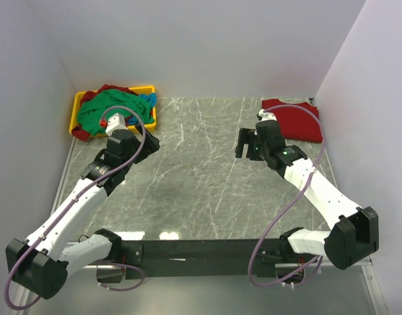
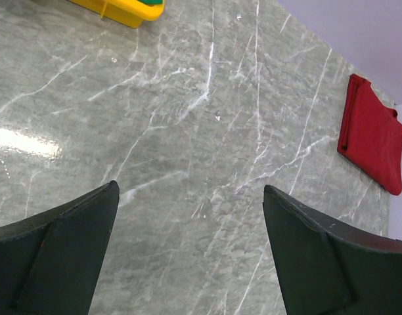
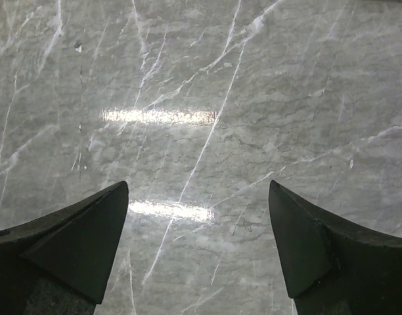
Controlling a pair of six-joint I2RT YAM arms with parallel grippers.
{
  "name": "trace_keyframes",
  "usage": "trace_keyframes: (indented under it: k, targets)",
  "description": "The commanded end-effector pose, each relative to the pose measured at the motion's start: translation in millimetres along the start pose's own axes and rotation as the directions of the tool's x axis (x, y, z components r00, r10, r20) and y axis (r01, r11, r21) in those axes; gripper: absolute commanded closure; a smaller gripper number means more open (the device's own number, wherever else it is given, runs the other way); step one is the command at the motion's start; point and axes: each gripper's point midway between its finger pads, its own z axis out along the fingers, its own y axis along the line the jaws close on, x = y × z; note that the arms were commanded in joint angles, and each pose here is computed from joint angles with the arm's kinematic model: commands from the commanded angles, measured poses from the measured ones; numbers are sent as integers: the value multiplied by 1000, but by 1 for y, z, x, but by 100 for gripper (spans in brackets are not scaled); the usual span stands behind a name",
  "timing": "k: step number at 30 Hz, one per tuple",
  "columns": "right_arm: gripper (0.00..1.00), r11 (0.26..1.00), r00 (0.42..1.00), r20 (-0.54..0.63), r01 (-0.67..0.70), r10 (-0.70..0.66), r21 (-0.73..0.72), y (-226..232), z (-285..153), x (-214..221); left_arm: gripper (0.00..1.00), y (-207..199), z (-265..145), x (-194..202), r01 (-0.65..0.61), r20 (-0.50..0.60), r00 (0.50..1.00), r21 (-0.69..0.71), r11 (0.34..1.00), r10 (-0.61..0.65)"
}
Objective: Fold and stack the t-shirts
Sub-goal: Reset both grippers
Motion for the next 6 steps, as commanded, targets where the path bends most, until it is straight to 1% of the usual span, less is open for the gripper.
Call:
trace_keyframes:
  k: [1, 6]
  targets:
    - [7, 1000, 998, 64, -8, 9, -30, 10, -10, -19, 4, -4, -3, -12, -4, 49, 999, 11, 1000, 3]
    - [7, 999, 999, 49, 1, 0, -36, 11, -7, -17, 3, 3, -4, -11, 4, 53, 999, -24, 1000, -3]
